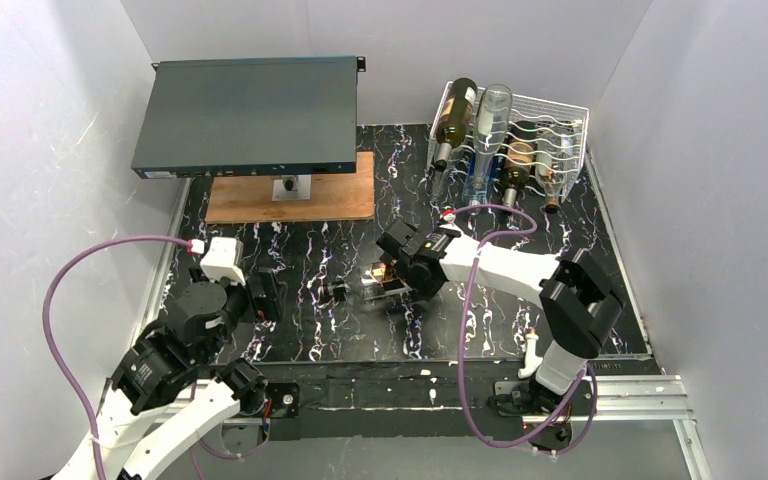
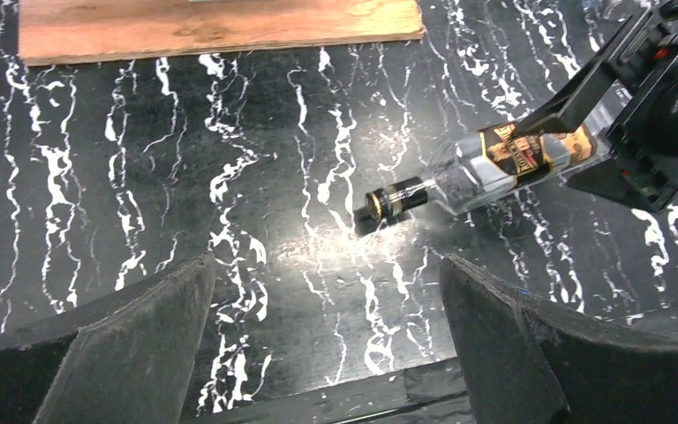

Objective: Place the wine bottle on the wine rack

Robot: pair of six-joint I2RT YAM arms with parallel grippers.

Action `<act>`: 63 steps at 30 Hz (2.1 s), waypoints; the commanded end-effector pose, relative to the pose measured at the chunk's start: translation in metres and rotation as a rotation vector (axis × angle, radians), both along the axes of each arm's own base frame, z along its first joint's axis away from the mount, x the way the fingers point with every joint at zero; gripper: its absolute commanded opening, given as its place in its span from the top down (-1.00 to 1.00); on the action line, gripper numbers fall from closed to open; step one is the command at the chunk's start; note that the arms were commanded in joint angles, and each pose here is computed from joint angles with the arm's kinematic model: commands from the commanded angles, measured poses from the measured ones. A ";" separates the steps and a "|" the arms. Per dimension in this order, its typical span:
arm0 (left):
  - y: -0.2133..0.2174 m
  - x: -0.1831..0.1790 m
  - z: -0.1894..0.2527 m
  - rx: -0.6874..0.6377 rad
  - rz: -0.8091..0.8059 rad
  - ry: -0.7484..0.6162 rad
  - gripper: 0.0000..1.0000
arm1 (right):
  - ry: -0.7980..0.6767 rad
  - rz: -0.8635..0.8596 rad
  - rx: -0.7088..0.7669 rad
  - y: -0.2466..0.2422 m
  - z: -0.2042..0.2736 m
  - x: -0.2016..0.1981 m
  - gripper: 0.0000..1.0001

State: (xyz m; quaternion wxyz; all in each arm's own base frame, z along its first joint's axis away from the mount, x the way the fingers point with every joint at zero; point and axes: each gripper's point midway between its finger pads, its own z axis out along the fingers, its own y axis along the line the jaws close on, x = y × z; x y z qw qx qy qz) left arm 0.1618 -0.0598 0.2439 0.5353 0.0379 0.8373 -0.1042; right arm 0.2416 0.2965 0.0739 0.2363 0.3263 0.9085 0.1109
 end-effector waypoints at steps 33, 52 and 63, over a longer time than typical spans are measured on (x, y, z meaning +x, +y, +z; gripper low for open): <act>0.008 0.006 -0.008 0.108 -0.024 -0.062 -0.97 | -0.245 0.481 -0.364 -0.148 0.056 0.023 -0.94; 0.011 0.006 -0.007 0.112 -0.010 -0.067 -0.97 | -0.055 0.023 -0.001 -0.047 0.029 -0.036 -0.97; 0.013 0.005 -0.006 0.107 -0.003 -0.075 -0.97 | -0.043 -0.005 0.022 0.026 -0.008 -0.024 -0.97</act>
